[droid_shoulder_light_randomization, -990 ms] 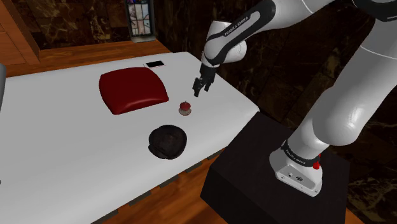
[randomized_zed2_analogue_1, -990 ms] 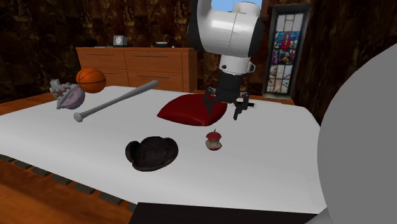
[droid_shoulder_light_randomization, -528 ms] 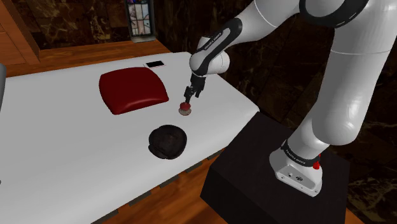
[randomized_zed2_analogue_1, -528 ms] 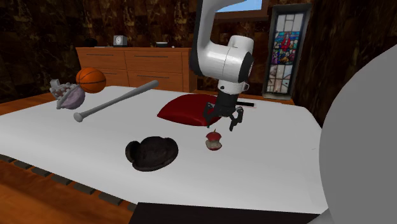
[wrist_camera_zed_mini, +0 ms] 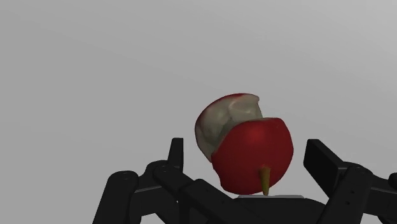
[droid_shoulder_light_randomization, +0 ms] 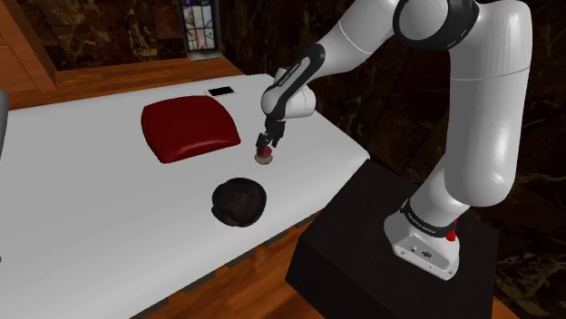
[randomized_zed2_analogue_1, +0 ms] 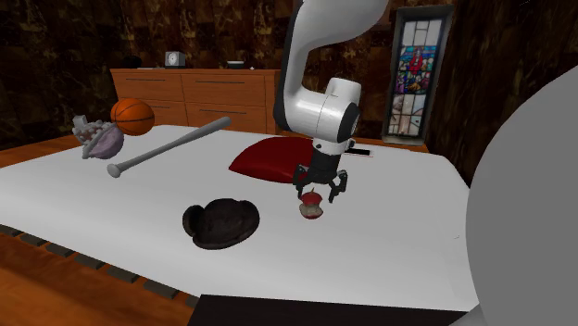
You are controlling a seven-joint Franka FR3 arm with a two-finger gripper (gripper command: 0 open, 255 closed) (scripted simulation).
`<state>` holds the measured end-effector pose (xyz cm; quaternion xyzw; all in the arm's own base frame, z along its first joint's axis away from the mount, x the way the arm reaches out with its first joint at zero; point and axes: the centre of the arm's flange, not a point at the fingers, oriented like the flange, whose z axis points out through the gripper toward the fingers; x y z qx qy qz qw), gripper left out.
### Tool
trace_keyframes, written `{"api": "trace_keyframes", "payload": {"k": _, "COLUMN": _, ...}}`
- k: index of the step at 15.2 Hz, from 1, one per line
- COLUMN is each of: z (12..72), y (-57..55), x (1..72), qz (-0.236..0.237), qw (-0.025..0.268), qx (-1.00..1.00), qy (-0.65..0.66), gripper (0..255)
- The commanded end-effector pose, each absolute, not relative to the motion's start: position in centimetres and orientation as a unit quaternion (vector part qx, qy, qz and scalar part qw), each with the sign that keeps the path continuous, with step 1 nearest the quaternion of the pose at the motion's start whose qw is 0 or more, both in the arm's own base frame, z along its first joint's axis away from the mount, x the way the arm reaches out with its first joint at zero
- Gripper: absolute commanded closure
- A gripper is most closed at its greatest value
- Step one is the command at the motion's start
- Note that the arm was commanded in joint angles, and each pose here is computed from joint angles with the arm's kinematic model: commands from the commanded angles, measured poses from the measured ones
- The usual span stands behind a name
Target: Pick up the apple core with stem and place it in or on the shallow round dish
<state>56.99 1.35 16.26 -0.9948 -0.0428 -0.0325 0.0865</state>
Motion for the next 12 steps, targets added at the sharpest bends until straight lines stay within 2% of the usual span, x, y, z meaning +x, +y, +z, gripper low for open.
{"api": "trace_keyframes", "payload": {"k": 1, "z": 15.19, "y": 1.42, "x": 57.14, "qz": -0.033, "qw": 0.086, "qx": -0.995, "qy": -0.043, "gripper": 0}}
{"api": "trace_keyframes", "payload": {"k": 9, "z": 14.89, "y": 1.47, "x": 57.16, "qz": -0.033, "qw": 0.086, "qx": -0.995, "qy": -0.043, "gripper": 0}}
{"api": "trace_keyframes", "payload": {"k": 10, "z": 14.89, "y": 1.47, "x": 57.16, "qz": -0.033, "qw": 0.086, "qx": -0.995, "qy": -0.043, "gripper": 255}}
{"api": "trace_keyframes", "payload": {"k": 12, "z": 14.9, "y": 1.46, "x": 57.16, "qz": -0.033, "qw": 0.086, "qx": -0.995, "qy": -0.043, "gripper": 255}}
